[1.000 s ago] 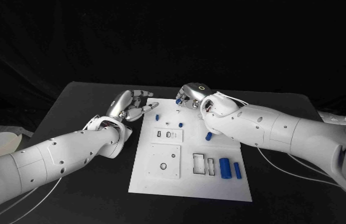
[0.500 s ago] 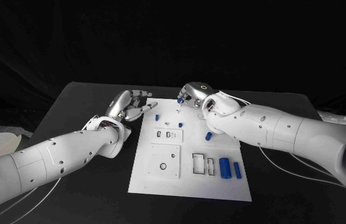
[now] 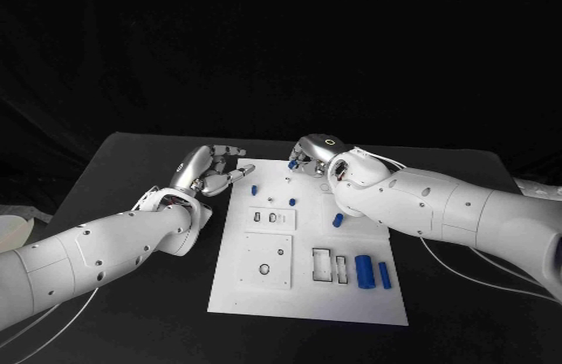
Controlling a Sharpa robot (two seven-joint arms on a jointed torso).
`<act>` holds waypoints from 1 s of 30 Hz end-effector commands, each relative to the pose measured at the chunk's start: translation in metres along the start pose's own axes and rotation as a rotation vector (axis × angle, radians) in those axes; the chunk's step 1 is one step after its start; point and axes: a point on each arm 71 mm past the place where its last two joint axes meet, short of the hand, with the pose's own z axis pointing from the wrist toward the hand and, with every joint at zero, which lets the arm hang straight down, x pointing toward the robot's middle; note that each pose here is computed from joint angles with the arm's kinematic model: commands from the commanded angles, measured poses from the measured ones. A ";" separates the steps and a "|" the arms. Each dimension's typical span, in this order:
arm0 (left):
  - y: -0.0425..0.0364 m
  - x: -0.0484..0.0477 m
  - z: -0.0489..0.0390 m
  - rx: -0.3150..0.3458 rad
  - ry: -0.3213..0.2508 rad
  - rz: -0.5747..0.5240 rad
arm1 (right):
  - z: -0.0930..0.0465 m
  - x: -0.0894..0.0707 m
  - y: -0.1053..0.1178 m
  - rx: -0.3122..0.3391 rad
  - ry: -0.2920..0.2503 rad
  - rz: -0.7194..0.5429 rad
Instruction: Assemble the parts on the task board
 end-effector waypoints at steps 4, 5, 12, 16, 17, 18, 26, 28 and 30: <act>-0.0022 0.0003 0.0009 0.014 -0.003 0.001 | 0.000 0.003 0.000 0.008 0.039 -0.028; -0.0022 0.0003 0.0009 0.015 -0.004 0.002 | 0.000 0.003 0.000 0.009 0.041 -0.029; -0.0023 0.0005 0.0012 0.014 -0.005 0.001 | 0.002 0.004 0.002 0.008 0.046 -0.028; -0.0020 0.0007 0.0014 0.010 -0.005 -0.002 | 0.003 0.005 0.002 0.013 0.058 -0.030; -0.0020 0.0008 0.0014 0.009 -0.006 -0.002 | 0.003 0.005 0.002 0.014 0.058 -0.031; -0.0019 0.0008 0.0014 0.009 -0.006 -0.002 | 0.004 0.005 0.002 0.016 0.059 -0.032; -0.0020 0.0012 0.0016 0.006 -0.005 -0.004 | 0.005 0.005 -0.001 0.033 0.060 -0.042; -0.0020 0.0012 0.0017 0.006 -0.005 -0.005 | 0.006 0.005 -0.002 0.036 0.059 -0.043; -0.0020 0.0012 0.0017 0.006 -0.005 -0.005 | 0.006 0.005 -0.002 0.036 0.059 -0.044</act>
